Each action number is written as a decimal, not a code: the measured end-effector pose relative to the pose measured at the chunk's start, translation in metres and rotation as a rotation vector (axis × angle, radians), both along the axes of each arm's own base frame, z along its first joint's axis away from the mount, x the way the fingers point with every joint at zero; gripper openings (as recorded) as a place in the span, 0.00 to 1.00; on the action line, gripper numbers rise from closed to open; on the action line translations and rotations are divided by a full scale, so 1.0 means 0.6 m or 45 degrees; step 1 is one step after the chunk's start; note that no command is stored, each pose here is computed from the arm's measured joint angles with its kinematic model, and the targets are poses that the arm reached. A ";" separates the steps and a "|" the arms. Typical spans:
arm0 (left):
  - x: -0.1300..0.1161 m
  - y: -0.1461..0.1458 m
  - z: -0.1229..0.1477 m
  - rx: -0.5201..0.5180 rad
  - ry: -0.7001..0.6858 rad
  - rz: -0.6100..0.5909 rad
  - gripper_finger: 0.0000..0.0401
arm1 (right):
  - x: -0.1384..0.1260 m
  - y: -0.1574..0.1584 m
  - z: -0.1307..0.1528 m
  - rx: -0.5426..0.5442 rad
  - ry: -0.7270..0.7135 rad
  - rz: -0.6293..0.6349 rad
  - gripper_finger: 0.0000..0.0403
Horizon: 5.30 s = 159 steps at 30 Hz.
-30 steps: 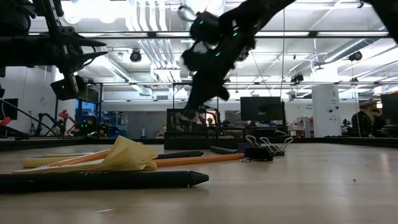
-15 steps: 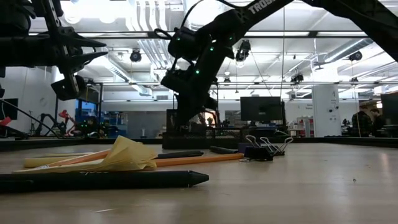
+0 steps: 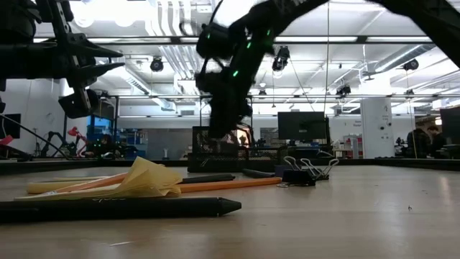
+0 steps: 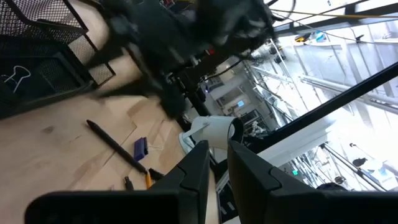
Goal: Pick and place office supplies into organizer
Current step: Put the top black binder clip into the desk organizer, then put the black binder clip into the desk organizer
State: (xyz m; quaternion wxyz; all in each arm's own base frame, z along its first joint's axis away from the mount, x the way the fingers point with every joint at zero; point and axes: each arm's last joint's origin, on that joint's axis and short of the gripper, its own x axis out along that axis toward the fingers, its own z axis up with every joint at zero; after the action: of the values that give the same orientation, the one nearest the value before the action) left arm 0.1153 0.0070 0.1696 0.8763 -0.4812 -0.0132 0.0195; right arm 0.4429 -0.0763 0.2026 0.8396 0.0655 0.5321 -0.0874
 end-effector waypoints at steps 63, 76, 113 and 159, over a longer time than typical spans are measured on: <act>0.009 0.000 -0.022 -0.023 0.166 -0.017 0.11 | -0.146 0.104 -0.103 0.445 0.342 0.504 0.38; 0.009 0.000 -0.023 -0.024 0.169 -0.017 0.11 | -0.148 0.103 -0.093 0.429 0.370 0.547 0.27; 0.009 0.000 -0.023 -0.016 0.169 -0.015 0.11 | 0.029 -0.060 0.003 -0.216 0.080 -0.151 0.06; 0.009 0.000 -0.024 0.117 0.180 -0.026 0.11 | -0.119 0.264 -0.037 0.084 0.334 0.556 0.61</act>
State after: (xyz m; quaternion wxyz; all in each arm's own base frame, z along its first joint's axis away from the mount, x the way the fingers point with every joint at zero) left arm 0.1209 0.0069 0.1552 0.8964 -0.4379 0.0529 0.0438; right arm 0.3713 0.0822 0.1803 0.7597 -0.0354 0.6406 0.1057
